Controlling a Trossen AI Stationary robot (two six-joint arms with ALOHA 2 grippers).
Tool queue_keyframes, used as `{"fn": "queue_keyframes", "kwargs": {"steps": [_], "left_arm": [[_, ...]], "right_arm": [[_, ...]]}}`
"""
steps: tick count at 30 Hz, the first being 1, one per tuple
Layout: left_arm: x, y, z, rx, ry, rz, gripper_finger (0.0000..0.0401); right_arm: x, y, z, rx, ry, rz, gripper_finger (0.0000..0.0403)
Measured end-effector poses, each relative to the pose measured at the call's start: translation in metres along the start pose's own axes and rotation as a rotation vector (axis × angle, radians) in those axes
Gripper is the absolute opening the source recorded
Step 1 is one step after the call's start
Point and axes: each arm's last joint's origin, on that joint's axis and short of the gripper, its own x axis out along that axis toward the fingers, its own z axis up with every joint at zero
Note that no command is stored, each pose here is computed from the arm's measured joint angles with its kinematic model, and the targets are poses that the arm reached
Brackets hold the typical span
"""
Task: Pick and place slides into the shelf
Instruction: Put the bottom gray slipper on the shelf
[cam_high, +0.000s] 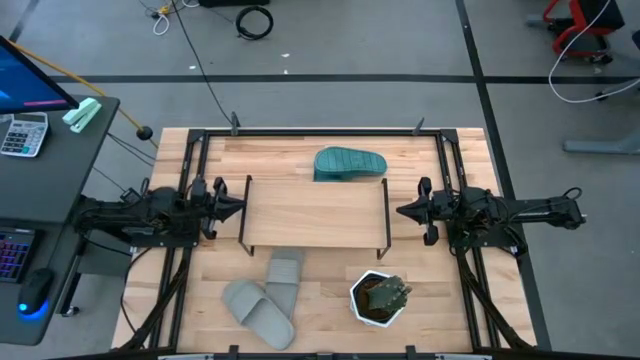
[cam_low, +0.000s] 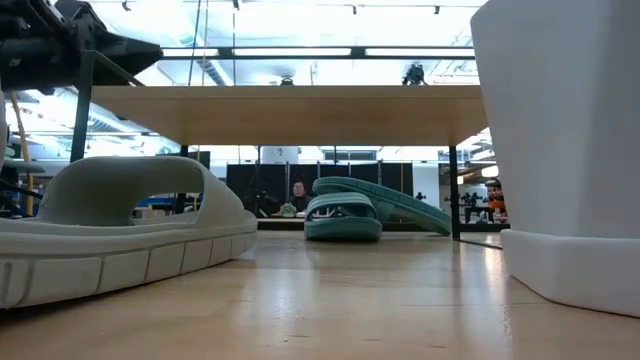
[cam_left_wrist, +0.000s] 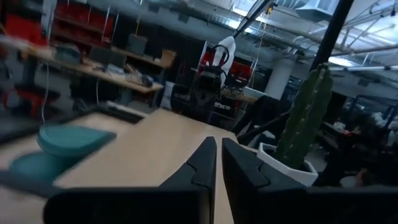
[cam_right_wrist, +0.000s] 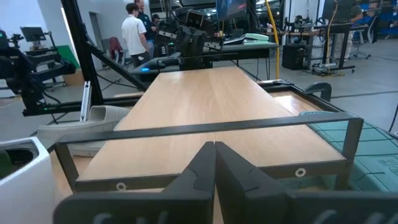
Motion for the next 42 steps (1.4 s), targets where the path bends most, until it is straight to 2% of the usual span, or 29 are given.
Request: {"fn": "queue_keyframes", "kwargs": {"steps": [3,6,9,16,20,23,26,30,34,38,42], "left_arm": [[0.0,-0.002,0.007,0.025,-0.071,-0.021,0.0036],[-0.002,-0.005,0.017,-0.018,-0.171,-0.053,0.0032],[-0.004,-0.008,0.026,-0.058,-0.271,-0.088,0.0027],[-0.013,-0.013,0.047,-0.081,-0.501,-0.16,0.0026],[-0.018,-0.013,0.056,-0.034,-0.622,-0.083,0.0031],[-0.02,-0.013,0.067,-0.133,-0.66,-0.014,0.0031],[-0.018,-0.015,0.075,-0.151,-0.605,0.013,0.0025],[-0.017,-0.02,0.091,-0.133,-0.521,0.041,0.0018],[-0.013,-0.028,0.113,-0.081,-0.495,0.062,0.002],[0.0,-0.035,0.135,-0.07,-0.463,0.105,0.0044],[0.022,-0.043,0.155,-0.004,-0.396,0.155,0.0081]], "right_arm": [[-0.002,0.002,0.018,0.098,-0.076,0.013,0.0014],[-0.008,0.005,0.044,0.155,-0.16,0.017,0.0014],[-0.013,0.005,0.065,0.154,-0.218,-0.062,0.0014],[-0.031,0.006,0.127,0.308,-0.411,-0.224,0.0014],[-0.04,0.009,0.161,0.329,-0.49,-0.264,0.0014],[-0.041,0.01,0.183,0.298,-0.515,-0.309,0.0014],[-0.038,0.012,0.204,0.265,-0.523,-0.342,0.0014],[-0.028,0.016,0.228,0.237,-0.474,-0.36,0.0014],[-0.022,0.019,0.249,0.243,-0.308,-0.39,0.0014],[-0.021,0.022,0.267,0.236,-0.129,-0.411,0.0014],[-0.02,0.025,0.283,0.223,-0.011,-0.386,0.0014]]}}
